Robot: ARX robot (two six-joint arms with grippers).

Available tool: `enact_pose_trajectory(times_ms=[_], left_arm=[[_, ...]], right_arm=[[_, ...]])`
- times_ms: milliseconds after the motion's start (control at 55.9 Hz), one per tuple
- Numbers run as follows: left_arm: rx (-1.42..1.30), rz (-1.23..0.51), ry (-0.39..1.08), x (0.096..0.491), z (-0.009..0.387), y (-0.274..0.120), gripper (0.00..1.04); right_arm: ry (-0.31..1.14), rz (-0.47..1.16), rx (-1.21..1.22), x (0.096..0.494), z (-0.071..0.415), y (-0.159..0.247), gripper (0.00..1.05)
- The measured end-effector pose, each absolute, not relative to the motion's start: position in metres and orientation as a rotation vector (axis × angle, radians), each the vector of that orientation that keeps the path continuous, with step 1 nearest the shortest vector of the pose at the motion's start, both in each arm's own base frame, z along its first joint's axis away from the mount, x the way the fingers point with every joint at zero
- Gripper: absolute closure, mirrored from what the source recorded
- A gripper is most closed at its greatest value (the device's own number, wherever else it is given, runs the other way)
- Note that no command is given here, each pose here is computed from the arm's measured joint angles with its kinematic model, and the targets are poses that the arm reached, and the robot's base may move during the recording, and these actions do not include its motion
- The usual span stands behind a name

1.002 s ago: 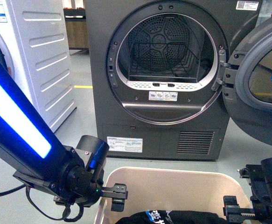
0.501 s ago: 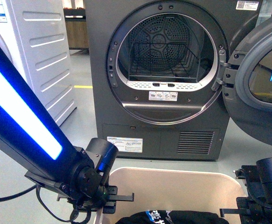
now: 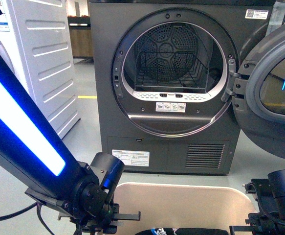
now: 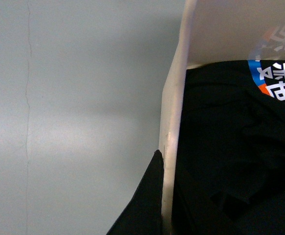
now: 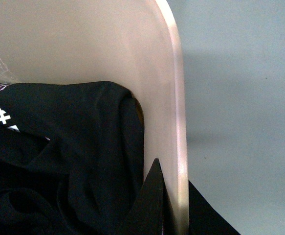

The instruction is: Move hamper under clothes hanger

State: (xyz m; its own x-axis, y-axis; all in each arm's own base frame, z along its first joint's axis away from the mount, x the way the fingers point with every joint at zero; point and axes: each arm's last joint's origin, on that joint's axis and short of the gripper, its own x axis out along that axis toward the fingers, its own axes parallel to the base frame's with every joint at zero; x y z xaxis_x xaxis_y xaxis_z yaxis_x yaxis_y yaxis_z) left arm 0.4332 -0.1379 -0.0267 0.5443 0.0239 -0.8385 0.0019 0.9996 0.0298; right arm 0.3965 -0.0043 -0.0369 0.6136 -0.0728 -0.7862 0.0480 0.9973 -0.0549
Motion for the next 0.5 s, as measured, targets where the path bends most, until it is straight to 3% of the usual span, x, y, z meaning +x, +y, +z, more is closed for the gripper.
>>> enact_pose_trajectory(times_ms=[501], left_arm=[[0.017,0.018,0.956,0.431,0.001,-0.136,1.01]], right_arm=[[0.879,-0.031,-0.035,0.396,-0.016,-0.003,1.02]])
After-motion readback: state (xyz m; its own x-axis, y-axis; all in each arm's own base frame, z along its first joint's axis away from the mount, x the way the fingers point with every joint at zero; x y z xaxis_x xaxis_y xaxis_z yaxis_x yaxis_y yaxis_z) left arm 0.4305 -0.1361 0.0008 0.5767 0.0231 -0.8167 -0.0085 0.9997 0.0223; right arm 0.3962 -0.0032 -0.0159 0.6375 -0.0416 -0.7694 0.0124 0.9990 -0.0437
